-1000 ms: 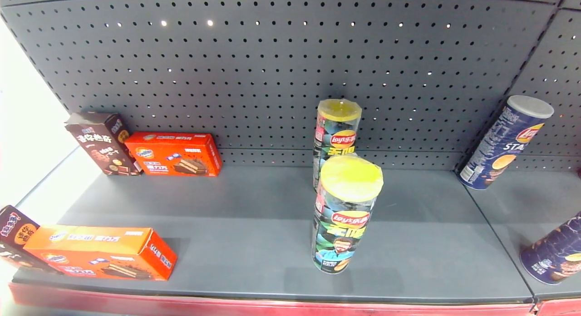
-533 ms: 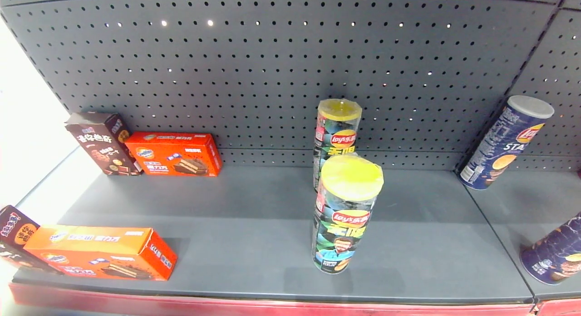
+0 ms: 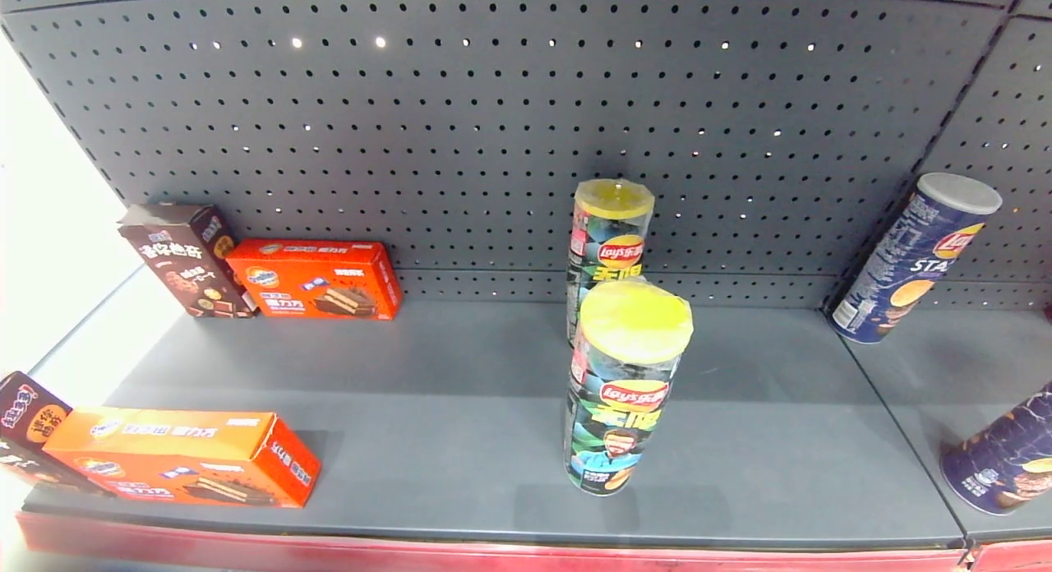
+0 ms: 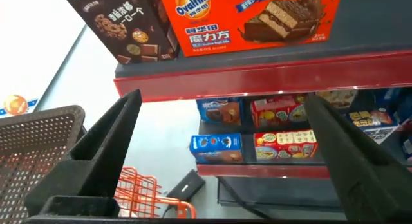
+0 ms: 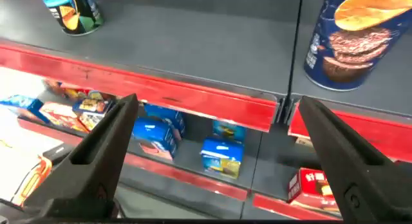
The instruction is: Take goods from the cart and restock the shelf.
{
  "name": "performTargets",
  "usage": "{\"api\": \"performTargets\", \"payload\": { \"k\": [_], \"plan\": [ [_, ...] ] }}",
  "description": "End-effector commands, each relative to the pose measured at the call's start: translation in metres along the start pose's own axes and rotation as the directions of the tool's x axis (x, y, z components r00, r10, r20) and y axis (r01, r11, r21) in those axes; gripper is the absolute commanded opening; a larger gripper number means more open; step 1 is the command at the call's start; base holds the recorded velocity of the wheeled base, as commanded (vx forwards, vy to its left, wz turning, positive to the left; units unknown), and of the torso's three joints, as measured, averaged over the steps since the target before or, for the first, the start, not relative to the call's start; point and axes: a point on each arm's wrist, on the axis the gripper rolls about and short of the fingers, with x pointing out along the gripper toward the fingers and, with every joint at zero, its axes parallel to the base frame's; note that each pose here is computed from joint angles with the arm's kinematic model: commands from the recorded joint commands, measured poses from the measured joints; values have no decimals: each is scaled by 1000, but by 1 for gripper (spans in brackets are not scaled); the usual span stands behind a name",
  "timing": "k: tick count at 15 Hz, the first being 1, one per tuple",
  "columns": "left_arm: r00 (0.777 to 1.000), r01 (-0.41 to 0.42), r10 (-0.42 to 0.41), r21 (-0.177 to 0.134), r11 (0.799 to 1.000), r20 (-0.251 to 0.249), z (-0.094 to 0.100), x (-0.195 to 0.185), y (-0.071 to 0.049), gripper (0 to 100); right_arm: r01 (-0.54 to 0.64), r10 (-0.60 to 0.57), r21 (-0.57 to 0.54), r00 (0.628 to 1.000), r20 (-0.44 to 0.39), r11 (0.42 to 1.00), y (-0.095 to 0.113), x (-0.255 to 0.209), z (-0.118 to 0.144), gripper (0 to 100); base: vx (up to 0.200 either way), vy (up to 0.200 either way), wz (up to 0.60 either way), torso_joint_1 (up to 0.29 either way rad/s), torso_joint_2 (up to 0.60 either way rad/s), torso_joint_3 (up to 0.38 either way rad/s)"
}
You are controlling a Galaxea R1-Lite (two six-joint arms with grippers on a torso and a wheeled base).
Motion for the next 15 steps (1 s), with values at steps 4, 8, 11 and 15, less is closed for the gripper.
{"api": "performTargets", "payload": {
  "k": [4,8,11,15],
  "plan": [
    [1000,-1,1,-7,1000,1,0,0,0,100,319,-315,2,936,-160,948,2,12,1,100,0,0,0,0,0,0],
    [1000,1,-1,-66,998,-2,-1,0,0,100,330,-330,13,943,50,944,7,-3,-3,100,0,0,0,0,0,0],
    [1000,7,-7,-103,995,0,-1,0,0,100,300,-300,5,953,51,954,7,-3,-3,100,0,0,0,0,0,0],
    [997,74,-73,-99,992,11,-1,1,-2,100,301,-301,5,952,51,954,7,-3,-3,100,0,0,0,0,0,0]
  ]
}}
